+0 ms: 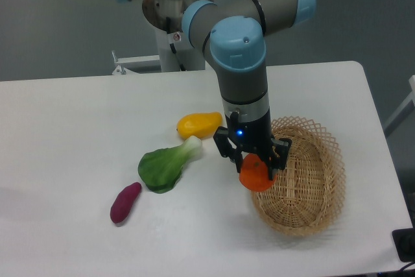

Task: Place the orange in the basket
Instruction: 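Carry the held orange with the gripper over the wicker basket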

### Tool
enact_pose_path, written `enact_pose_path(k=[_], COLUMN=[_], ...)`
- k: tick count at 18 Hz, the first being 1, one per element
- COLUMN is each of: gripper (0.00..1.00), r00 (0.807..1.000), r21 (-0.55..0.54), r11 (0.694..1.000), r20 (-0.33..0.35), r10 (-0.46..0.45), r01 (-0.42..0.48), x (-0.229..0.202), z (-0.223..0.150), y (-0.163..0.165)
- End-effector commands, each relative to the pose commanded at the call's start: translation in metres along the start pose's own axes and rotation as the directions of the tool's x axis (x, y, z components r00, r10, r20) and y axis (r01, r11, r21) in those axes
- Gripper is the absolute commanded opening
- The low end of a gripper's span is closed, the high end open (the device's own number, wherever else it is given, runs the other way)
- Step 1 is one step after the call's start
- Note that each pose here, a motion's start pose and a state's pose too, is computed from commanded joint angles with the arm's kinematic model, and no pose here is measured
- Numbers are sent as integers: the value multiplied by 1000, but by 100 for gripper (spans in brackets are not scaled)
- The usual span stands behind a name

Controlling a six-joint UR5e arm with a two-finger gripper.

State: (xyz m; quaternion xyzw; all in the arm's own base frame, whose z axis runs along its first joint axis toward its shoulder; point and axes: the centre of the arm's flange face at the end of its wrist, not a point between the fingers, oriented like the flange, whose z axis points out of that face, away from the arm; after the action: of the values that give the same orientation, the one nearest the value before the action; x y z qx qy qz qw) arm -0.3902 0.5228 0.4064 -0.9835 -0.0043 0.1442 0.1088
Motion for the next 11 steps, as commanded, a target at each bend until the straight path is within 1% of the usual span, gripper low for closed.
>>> enact_pose_path(k=[6, 7, 9, 11], gripper=[55, 55, 55, 55], r00=[1000, 1000, 998, 997], r21=[-8, -12, -27, -44], r11=[1000, 1000, 998, 996], r20=[0, -2, -6, -27], r10=[-7, 3, 57, 73], r01=[7, -3, -57, -74], x=[-4, -6, -16, -24], z=[2, 4, 7, 10], y=[7, 10, 21, 33])
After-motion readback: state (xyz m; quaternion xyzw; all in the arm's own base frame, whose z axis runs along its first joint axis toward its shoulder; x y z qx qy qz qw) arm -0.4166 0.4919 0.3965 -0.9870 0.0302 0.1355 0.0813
